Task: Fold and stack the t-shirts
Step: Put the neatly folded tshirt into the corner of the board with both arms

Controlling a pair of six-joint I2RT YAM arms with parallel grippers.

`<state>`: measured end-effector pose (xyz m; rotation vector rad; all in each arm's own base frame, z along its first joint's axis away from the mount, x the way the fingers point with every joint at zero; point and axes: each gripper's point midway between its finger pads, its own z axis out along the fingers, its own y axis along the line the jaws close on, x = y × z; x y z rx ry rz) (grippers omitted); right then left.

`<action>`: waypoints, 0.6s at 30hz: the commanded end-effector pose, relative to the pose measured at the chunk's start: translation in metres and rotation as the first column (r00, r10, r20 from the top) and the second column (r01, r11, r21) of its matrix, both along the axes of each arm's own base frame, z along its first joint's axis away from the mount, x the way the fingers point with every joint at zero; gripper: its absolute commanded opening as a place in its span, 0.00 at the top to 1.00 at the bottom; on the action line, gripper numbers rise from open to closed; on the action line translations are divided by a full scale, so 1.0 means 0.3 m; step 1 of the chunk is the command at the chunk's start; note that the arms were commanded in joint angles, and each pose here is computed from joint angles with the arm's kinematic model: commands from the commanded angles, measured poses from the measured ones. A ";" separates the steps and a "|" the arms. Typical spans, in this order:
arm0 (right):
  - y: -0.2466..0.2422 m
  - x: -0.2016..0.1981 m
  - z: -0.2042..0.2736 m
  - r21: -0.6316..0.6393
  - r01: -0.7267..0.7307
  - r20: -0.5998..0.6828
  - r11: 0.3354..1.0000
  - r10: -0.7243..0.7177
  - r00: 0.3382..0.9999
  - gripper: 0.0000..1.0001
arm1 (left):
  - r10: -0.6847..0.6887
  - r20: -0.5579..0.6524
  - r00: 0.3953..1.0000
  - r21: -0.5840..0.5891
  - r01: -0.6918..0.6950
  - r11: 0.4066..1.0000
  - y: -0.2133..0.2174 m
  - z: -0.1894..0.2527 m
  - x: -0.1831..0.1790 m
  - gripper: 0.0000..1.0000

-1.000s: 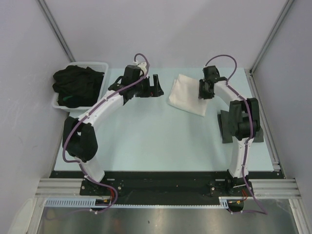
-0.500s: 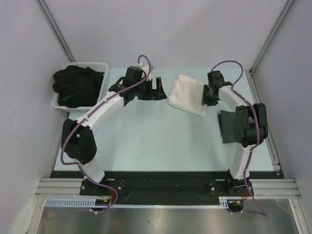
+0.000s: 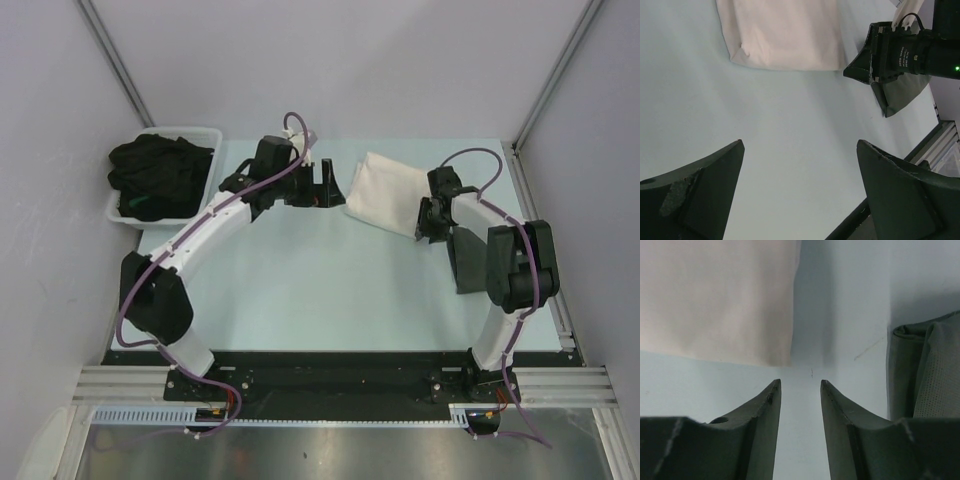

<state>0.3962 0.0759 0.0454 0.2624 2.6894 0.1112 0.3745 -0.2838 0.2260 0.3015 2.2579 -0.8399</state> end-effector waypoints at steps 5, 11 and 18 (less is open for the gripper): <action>0.033 0.022 0.011 0.077 0.052 0.082 0.996 -0.058 0.995 0.57 | -0.028 0.039 0.999 0.008 0.027 1.000 0.024 0.065 -0.073 0.01; 0.063 0.056 0.017 0.139 0.061 0.115 0.988 -0.077 0.990 0.55 | -0.027 0.038 0.999 0.030 0.025 0.999 0.048 0.065 -0.098 0.00; 0.056 0.074 0.015 0.153 0.081 0.128 0.985 -0.101 0.987 0.55 | -0.022 0.036 0.999 0.039 0.021 0.999 0.058 0.067 -0.113 0.00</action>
